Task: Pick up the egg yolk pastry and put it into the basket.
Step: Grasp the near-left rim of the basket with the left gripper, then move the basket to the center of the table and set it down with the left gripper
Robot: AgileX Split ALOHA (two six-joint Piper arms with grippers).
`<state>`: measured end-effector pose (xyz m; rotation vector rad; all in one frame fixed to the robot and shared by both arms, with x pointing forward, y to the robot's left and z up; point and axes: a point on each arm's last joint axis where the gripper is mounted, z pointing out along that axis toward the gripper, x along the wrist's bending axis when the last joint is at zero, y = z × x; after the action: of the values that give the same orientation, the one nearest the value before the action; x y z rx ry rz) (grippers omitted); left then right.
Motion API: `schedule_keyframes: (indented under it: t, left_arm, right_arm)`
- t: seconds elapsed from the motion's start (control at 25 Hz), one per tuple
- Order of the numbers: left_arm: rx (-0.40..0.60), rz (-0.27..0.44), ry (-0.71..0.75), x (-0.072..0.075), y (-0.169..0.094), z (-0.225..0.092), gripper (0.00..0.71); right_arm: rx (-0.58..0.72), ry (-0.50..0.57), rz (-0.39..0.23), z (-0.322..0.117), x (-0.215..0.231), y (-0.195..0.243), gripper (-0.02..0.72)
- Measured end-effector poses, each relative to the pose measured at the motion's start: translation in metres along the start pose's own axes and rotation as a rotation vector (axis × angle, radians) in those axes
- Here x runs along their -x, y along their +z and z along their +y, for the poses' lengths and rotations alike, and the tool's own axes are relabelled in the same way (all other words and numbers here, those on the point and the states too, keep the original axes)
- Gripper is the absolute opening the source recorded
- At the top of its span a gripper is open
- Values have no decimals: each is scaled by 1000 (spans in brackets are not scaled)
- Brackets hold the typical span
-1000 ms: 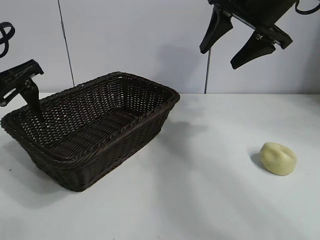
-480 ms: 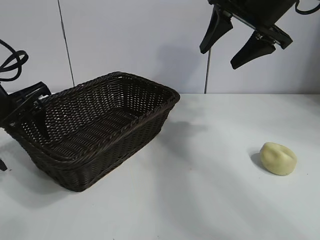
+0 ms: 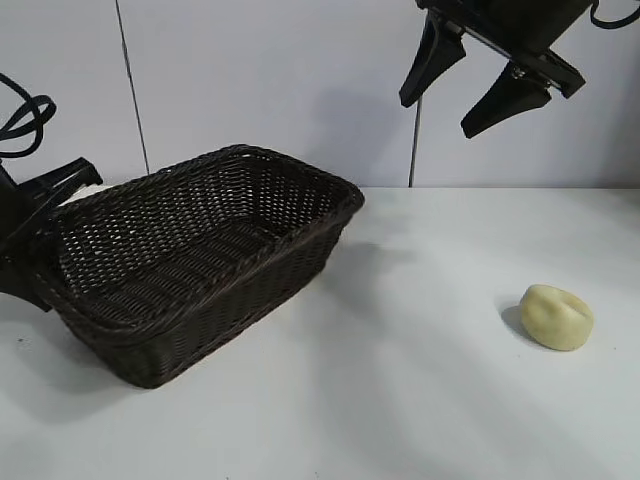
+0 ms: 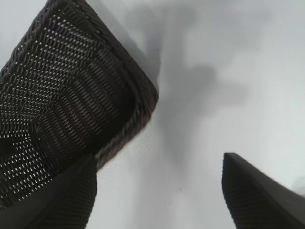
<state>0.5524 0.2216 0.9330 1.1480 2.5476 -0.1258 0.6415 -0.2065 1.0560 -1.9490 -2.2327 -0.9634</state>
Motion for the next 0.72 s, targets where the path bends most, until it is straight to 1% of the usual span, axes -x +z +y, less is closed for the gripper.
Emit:
schedule_keyframes:
  t: [0.16, 0.4, 0.52, 0.72]
  left_arm:
    - [-35, -19, 90, 14, -9, 3, 106]
    - [-31, -95, 164, 37, -25, 12, 106]
    - [-36, -105, 222, 44, -32, 15, 106]
    - [-44, -109, 290, 49, -37, 16, 106]
  right_arm:
    - [0, 0, 0, 0, 0, 0, 529]
    - [0, 0, 0, 0, 0, 0, 529]
    - [0, 0, 0, 0, 0, 0, 529]
    - [0, 0, 0, 0, 0, 0, 529]
